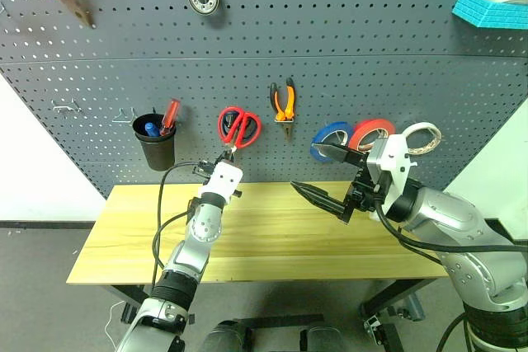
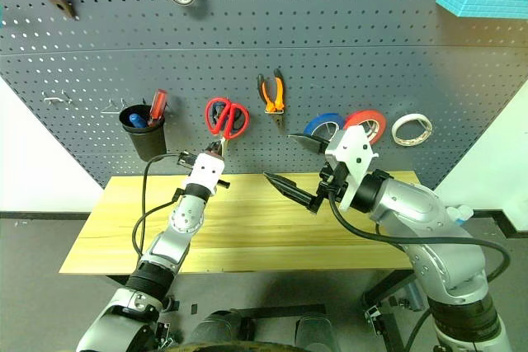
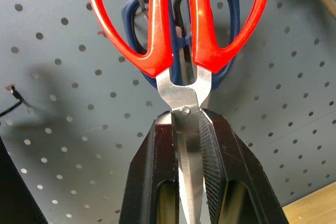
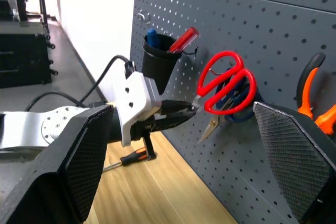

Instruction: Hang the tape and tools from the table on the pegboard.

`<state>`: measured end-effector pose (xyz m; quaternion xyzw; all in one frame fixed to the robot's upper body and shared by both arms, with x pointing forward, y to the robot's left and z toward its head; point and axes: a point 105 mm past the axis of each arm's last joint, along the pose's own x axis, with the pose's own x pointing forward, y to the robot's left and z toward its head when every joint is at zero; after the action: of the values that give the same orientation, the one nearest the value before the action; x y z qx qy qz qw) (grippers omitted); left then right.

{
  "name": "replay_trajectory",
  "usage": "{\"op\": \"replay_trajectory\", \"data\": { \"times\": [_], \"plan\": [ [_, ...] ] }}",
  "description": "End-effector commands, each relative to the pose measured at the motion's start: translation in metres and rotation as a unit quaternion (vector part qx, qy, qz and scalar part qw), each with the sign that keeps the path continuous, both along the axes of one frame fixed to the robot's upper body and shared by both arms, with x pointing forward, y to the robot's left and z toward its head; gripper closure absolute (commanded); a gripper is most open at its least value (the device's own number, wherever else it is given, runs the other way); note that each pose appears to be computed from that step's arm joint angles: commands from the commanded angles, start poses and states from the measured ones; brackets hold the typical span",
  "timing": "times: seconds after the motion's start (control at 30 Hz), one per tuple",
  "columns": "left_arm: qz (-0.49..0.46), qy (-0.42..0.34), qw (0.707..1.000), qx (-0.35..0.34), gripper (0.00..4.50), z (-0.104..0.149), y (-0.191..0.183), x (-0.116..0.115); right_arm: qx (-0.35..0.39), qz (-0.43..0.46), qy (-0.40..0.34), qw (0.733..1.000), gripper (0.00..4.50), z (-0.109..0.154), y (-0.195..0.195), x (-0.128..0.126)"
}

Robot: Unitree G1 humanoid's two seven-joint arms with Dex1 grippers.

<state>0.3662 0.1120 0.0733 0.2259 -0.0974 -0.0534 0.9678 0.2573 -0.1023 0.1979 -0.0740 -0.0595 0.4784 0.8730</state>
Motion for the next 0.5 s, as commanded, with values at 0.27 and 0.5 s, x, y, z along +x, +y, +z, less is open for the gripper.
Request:
{"op": "replay_trajectory", "data": {
  "times": [0.27,0.5],
  "plan": [
    [0.014,-0.026,1.0,0.004,4.25,0.01,0.004,0.012,0.028,0.018,-0.041,0.999,0.0,0.024,-0.001,-0.011],
    [0.017,-0.011,1.0,-0.005,4.25,0.005,0.001,0.017,0.027,0.016,-0.044,0.999,0.0,0.025,-0.001,-0.011]
  ]
}}
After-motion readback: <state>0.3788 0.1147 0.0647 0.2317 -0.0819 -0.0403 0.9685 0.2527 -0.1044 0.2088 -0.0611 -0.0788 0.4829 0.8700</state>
